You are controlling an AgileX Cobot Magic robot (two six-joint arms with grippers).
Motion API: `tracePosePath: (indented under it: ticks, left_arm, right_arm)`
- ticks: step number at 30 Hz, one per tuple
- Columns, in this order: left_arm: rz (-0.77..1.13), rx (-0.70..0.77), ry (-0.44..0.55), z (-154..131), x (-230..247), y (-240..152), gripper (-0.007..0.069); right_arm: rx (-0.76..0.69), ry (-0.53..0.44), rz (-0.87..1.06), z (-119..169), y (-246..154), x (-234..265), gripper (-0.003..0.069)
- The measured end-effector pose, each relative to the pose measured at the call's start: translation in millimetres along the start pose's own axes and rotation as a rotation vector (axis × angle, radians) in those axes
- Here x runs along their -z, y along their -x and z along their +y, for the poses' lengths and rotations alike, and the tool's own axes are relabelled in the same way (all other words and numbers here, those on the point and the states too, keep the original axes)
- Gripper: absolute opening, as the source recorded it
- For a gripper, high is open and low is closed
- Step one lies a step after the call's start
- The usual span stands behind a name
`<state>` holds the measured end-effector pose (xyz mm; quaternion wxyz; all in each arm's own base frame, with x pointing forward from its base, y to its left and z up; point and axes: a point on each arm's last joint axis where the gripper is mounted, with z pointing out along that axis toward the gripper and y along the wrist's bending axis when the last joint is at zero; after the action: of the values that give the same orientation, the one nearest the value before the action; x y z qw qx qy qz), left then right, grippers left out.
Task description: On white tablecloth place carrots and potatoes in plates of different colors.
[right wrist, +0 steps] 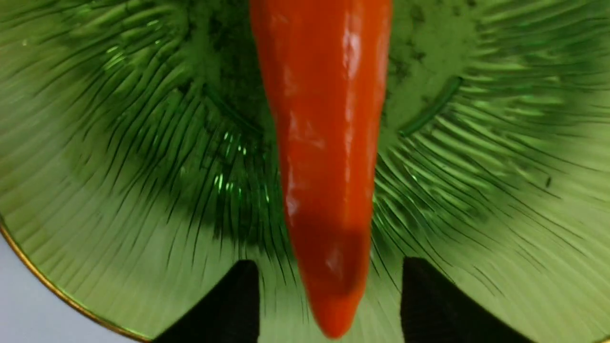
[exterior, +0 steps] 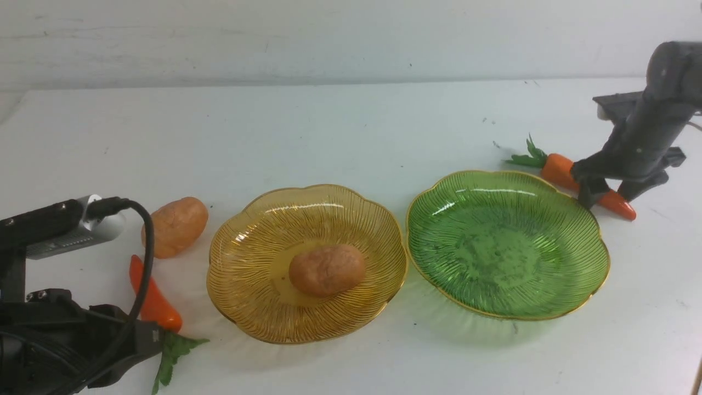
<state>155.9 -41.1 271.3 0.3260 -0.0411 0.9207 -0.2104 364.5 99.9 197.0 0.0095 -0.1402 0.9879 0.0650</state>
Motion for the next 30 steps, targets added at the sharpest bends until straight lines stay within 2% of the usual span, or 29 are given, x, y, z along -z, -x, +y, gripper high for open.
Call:
tracePosePath:
  ticks: [1, 3, 4, 6, 9, 12, 15, 20, 24, 30]
  left_arm:
    - [-0.010, -0.003, 0.005, 0, 0, 1, 0.0160]
    - [-0.043, -0.012, 0.017, 2, 0, 4, 0.0218]
    - [-0.059, -0.014, 0.021, 2, 1, 7, 0.0260]
    - [-0.087, -0.019, 0.029, 0, 4, 15, 0.0324]
    - [-0.141, -0.038, 0.059, -3, 11, 44, 0.0391]
    - [-0.128, -0.064, 0.133, 3, 3, 81, 0.0429]
    - [-0.069, -0.108, 0.190, 14, -23, 107, 0.0461]
    - [0.047, -0.169, 0.207, 29, -73, 134, 0.0537]
    - [0.153, -0.211, 0.200, 42, -121, 155, 0.0610]
    - [0.252, -0.377, 0.204, 66, -181, 165, 0.0619]
  right_arm:
    - [0.013, -0.004, 0.006, 4, 1, -4, 0.0445]
    - [0.014, -0.004, 0.015, 6, 1, -5, 0.0539]
    - [0.011, -0.009, 0.012, 6, 3, -3, 0.0580]
    - [0.003, -0.026, -0.020, 5, 7, 6, 0.0606]
    - [-0.015, -0.033, -0.091, 8, 3, 33, 0.0581]
    - [-0.019, -0.034, -0.187, 13, -10, 72, 0.0526]
    - [-0.032, -0.021, -0.285, 19, -32, 109, 0.0474]
    - [0.013, -0.008, -0.391, 28, -77, 152, 0.0454]
    - [0.025, -0.010, -0.428, 30, -98, 165, 0.0453]
    - [0.031, -0.016, -0.408, 29, -98, 160, 0.0453]
